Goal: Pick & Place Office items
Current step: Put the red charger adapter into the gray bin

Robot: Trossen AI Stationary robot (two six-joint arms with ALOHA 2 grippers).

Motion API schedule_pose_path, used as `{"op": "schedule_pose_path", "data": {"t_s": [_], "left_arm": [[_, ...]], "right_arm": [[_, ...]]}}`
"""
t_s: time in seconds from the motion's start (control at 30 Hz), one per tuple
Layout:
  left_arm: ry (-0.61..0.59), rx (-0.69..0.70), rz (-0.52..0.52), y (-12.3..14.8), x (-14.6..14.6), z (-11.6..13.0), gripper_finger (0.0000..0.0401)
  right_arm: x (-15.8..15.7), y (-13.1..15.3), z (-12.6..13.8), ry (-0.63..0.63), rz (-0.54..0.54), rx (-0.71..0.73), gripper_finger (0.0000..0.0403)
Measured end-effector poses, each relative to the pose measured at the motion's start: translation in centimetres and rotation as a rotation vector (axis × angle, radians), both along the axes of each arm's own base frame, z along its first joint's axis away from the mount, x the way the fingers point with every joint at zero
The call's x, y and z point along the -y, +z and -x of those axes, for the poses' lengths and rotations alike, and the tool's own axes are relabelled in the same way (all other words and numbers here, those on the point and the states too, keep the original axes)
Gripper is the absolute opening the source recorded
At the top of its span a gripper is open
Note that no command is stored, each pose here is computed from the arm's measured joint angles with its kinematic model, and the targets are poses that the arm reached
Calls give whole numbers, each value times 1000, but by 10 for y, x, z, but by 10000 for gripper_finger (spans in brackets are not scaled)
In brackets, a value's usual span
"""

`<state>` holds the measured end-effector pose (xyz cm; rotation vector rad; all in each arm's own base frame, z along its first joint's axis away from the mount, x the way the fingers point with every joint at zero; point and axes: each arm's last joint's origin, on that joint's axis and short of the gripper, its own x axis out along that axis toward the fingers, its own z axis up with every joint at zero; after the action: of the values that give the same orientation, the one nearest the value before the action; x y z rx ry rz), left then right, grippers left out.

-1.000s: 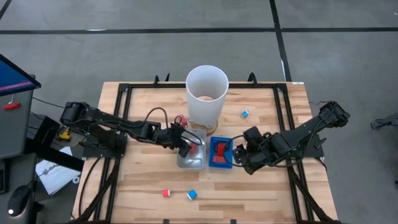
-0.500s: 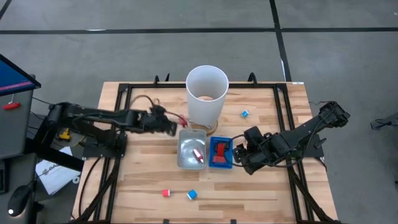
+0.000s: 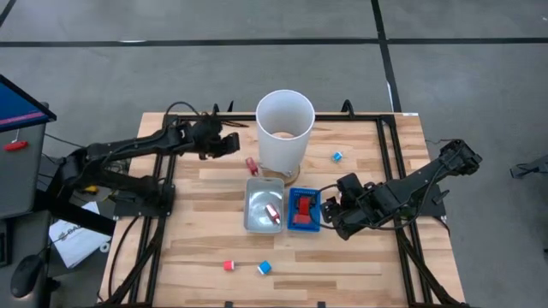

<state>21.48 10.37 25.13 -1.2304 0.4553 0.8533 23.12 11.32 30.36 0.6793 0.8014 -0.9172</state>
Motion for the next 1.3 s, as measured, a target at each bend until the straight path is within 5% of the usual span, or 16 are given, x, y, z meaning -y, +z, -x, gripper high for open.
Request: {"op": "schedule_pose_path", "data": {"t_s": [0.3,0.57,1.07,1.3], "left_arm": [[42,149,388,-52,-38,7,153],[2,361,552,-63,-68,0,157],[24,346,689,-80,-76,0,287],[6,269,796,-106,-76,-17,301]], "right_arm": [[-2,0,1,-15,-10,13,254],[-3,0,1,-18,-15,17,254],[-9,4,13,-78,-54,55,254],[-5,12,20,-75,-66,72,254]]}}
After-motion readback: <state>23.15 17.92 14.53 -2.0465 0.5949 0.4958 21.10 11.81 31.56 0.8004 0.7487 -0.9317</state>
